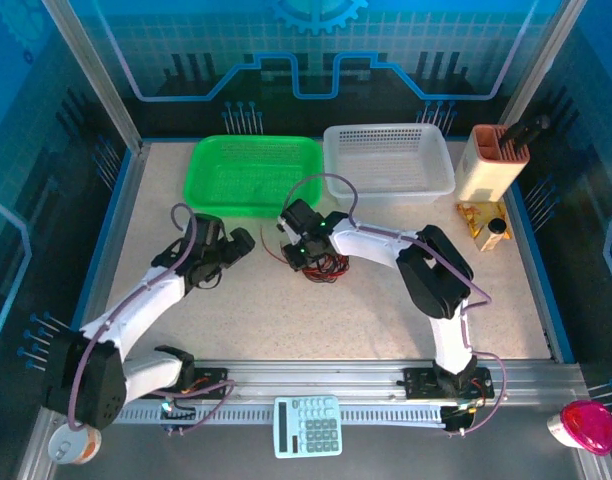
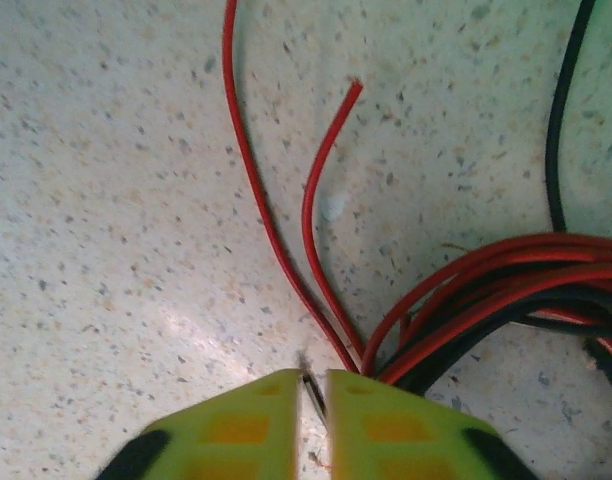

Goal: Untangle the cables

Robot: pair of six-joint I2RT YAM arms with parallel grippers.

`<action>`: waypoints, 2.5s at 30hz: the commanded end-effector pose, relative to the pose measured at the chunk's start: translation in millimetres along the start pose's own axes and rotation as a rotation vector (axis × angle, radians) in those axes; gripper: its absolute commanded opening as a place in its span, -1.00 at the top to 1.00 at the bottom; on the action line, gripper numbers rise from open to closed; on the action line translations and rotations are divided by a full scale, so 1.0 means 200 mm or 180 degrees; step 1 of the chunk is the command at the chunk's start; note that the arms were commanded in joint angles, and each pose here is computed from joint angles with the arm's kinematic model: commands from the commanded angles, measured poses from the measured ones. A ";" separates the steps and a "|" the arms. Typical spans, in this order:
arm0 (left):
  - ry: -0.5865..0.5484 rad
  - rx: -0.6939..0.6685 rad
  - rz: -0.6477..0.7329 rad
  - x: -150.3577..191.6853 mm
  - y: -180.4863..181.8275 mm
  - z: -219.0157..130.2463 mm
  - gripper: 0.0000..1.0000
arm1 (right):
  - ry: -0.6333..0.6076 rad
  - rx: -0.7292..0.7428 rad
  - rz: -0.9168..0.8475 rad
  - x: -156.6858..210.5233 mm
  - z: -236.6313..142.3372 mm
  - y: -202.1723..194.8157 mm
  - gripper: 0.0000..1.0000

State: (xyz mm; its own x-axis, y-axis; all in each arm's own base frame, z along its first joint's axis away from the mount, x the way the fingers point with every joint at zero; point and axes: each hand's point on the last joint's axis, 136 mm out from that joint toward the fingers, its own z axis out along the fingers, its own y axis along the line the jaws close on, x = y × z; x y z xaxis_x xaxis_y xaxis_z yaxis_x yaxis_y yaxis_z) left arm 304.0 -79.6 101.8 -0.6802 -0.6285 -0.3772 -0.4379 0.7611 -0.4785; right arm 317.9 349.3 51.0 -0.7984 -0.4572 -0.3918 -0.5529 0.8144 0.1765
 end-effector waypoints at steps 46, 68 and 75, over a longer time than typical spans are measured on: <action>0.0304 -0.1072 0.1098 0.04 -0.20 0.42 -0.09 | -0.0606 -0.0009 0.0362 0.16 -0.44 -0.14 -0.16; 0.0297 -0.1158 0.1168 0.06 -0.17 0.55 0.32 | -0.0724 0.0028 0.0425 0.19 -0.54 -0.19 -0.17; 0.0308 -0.1158 0.1191 0.07 -0.17 0.58 0.51 | -0.0731 0.0003 0.0442 0.20 -0.55 -0.19 -0.17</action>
State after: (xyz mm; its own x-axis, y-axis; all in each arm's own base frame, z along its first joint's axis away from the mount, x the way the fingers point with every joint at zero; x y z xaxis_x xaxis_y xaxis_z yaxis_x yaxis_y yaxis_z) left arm 377.2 -130.8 28.4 -0.8557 -0.3309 -0.3978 -0.3418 0.9387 -0.0456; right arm 281.3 268.3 125.8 -0.7900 -0.2609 -0.5549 -0.4548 0.8563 0.2448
